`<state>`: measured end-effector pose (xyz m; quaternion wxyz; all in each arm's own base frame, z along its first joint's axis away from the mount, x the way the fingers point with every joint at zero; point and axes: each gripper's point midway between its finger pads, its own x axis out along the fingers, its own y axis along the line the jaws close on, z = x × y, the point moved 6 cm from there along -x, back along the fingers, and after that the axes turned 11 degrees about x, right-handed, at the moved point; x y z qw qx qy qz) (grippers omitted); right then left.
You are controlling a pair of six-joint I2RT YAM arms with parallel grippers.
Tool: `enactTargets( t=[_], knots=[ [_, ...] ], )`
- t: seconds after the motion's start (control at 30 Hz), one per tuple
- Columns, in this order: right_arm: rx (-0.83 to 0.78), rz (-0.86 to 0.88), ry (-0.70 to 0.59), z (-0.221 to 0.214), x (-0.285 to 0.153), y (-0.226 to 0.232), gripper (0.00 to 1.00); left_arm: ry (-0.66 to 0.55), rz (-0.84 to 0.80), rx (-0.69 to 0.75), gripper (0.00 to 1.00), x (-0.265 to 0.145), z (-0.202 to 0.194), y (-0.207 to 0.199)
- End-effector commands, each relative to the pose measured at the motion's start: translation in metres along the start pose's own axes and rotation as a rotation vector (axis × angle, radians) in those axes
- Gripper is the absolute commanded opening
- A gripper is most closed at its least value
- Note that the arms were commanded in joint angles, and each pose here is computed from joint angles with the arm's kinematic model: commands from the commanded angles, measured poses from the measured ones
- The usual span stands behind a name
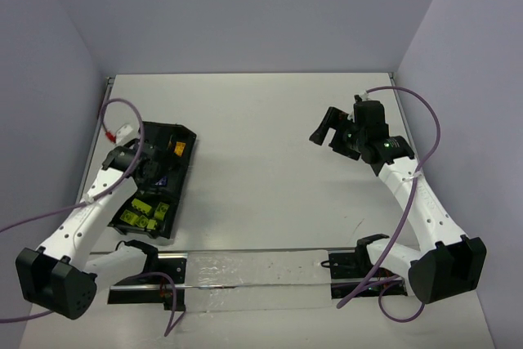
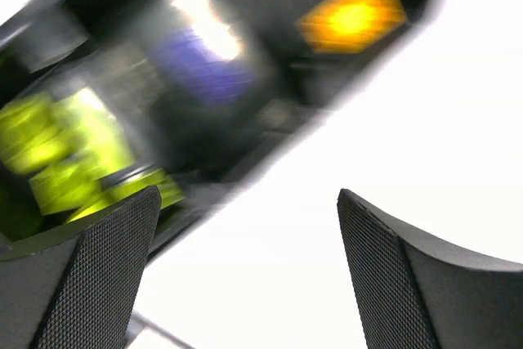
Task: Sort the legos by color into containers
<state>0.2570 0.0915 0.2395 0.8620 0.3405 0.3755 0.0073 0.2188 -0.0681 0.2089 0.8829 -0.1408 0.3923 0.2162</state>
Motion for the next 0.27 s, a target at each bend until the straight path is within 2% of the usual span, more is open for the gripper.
enactTargets(
  t=[0.0, 0.1, 0.23],
  knots=[
    [-0.01, -0.029, -0.101, 0.021, -0.01, 0.006, 1.0, -0.199, -0.365, 0.283, 0.97, -0.039, 0.04, -0.081],
    [-0.004, -0.048, -0.111, 0.023, -0.011, 0.005, 1.0, -0.22, -0.487, 0.359, 0.97, -0.052, 0.044, -0.111],
    [0.005, -0.058, -0.104, 0.021, -0.011, 0.003, 1.0, -0.236, -0.607, 0.375, 0.97, -0.065, 0.048, -0.135]
  ],
)
